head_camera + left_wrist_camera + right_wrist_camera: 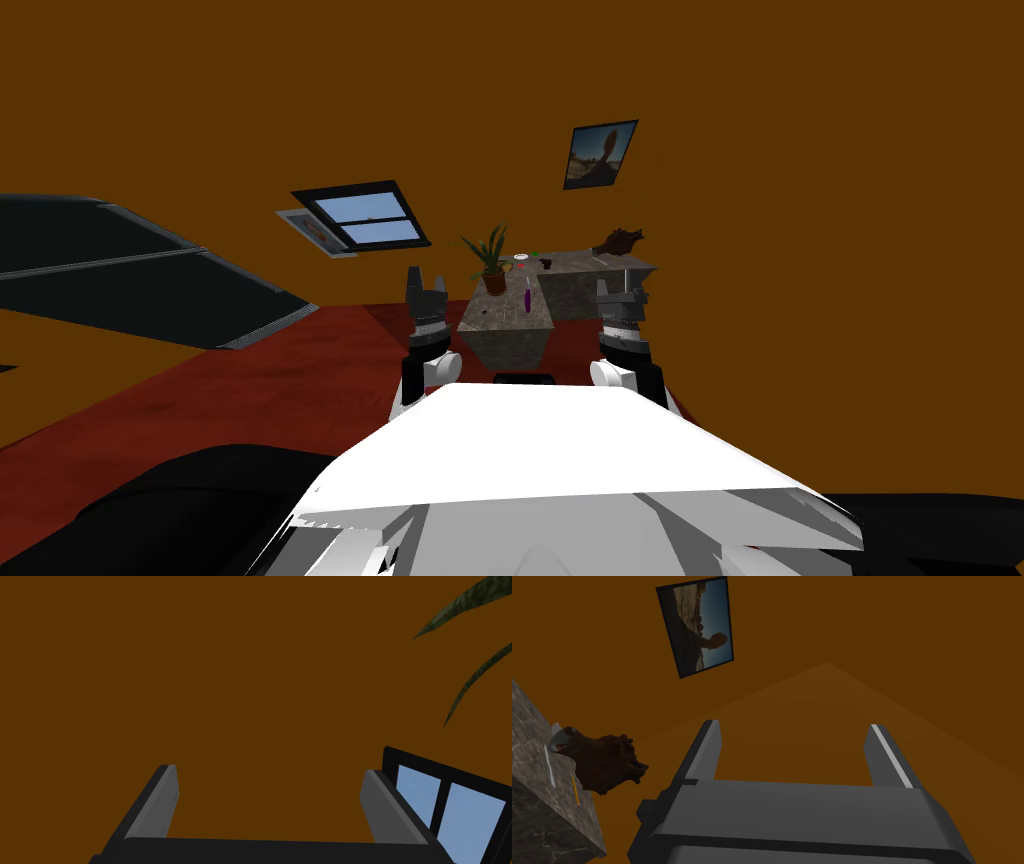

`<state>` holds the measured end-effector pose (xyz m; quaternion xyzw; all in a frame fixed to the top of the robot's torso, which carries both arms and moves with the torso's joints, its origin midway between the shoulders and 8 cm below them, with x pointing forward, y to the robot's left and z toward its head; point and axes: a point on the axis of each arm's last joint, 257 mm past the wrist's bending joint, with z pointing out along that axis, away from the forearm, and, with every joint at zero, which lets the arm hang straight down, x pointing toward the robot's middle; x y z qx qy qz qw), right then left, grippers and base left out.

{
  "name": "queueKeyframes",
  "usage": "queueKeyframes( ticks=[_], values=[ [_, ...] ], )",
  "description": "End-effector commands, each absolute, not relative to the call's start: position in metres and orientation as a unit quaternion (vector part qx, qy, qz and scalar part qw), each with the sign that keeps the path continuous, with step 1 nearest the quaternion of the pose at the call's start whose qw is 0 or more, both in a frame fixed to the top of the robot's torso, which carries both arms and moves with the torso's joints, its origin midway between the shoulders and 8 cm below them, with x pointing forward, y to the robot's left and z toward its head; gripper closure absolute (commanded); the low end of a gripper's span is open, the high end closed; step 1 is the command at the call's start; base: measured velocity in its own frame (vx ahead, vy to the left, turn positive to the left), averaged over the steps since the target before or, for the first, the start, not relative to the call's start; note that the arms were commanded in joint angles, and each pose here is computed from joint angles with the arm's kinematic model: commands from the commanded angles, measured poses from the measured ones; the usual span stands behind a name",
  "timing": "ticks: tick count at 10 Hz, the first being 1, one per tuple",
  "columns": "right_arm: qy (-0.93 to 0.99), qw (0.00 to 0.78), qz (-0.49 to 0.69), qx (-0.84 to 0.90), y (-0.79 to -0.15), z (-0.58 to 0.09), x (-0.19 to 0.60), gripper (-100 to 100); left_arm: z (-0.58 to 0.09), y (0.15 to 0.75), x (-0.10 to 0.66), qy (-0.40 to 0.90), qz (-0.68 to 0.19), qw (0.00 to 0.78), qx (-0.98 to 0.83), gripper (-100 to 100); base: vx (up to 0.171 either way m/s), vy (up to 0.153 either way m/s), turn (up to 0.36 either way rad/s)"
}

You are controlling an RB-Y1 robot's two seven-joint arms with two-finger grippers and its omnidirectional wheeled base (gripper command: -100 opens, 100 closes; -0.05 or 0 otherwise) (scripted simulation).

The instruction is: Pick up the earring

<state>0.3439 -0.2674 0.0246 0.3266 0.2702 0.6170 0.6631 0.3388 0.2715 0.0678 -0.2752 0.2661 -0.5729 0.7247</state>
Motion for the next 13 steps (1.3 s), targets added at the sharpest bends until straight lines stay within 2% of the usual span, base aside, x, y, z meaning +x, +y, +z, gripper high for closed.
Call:
queueKeyframes(
  ticks=[1,13],
  values=[
    [0.270,0.663,0.617,0.327,-0.267,0.025,0.344,0,0.061,0.271,0.349,0.285,-0.573,0.715,-0.280,-100,-0.012,-0.006,-0.101],
    [0.270,0.663,0.617,0.327,-0.267,0.025,0.344,0,-0.006,0.287,0.441,0.400,-0.545,0.641,-0.363,-100,-0.020,-0.015,-0.090]
  ],
)
